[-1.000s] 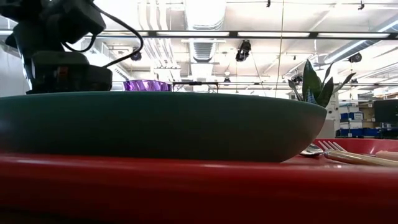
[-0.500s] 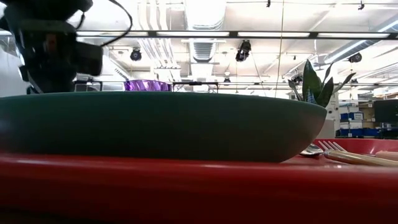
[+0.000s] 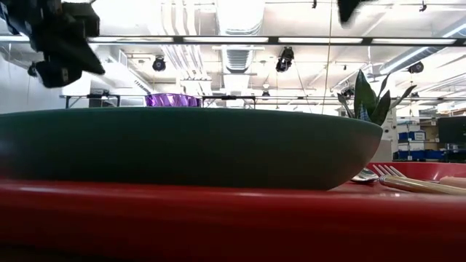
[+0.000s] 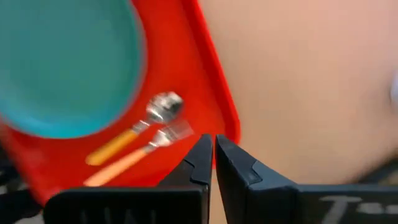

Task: Pick and place plate/cup/fork/spoon on tray
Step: Adjust the red serving tray

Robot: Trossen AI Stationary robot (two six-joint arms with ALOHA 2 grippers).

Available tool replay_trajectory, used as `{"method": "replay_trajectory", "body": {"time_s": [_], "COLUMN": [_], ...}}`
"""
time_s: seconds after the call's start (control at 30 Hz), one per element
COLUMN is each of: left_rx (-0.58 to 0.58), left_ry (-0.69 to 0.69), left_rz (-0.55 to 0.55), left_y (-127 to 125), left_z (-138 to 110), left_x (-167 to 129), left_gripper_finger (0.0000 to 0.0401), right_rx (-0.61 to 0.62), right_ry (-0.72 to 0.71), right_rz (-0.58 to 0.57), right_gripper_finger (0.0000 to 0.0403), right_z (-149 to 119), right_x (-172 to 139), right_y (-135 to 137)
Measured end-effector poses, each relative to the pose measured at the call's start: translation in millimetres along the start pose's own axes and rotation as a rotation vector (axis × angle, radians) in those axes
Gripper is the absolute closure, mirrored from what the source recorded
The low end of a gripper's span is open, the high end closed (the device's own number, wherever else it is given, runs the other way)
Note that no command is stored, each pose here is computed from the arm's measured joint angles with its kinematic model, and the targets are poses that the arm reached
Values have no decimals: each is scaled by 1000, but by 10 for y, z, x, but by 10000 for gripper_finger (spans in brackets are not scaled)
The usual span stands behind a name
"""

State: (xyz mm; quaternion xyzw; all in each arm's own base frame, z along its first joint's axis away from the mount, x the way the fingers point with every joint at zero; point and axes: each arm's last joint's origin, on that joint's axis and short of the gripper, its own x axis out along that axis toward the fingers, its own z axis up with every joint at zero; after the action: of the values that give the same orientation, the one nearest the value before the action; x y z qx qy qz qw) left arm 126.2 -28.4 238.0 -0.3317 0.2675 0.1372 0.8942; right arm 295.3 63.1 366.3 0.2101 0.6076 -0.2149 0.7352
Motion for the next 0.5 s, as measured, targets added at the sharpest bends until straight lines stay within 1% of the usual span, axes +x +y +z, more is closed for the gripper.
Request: {"method": "replay_trajectory", "body": {"time_s": [0.13,0.2,0.27,0.37,0.5], "left_rx": [22,32,41,48,46], "left_ry": [-119,-172,-209,-248,-273], "left_rz": [-21,-16,-17,-20,-16], "left_y": [45,68,87,107,120], "left_z": [57,77,91,105,113], "left_x": [-161,-219,-267,-320,-348], "left_gripper_finger": [401,401,401,401,401], "right_rx": [90,131,170,225,254], "right_ry": [135,193,215,198,153], "right_rz": [-117,-153,-176,-163,-81], "right_gripper_finger": [394,394,394,394,394], "right_z": [-187,-282,-348,-409,-447], "right_x": [428,592,746,967,1285], "right_y": [36,38,48,88,160]}}
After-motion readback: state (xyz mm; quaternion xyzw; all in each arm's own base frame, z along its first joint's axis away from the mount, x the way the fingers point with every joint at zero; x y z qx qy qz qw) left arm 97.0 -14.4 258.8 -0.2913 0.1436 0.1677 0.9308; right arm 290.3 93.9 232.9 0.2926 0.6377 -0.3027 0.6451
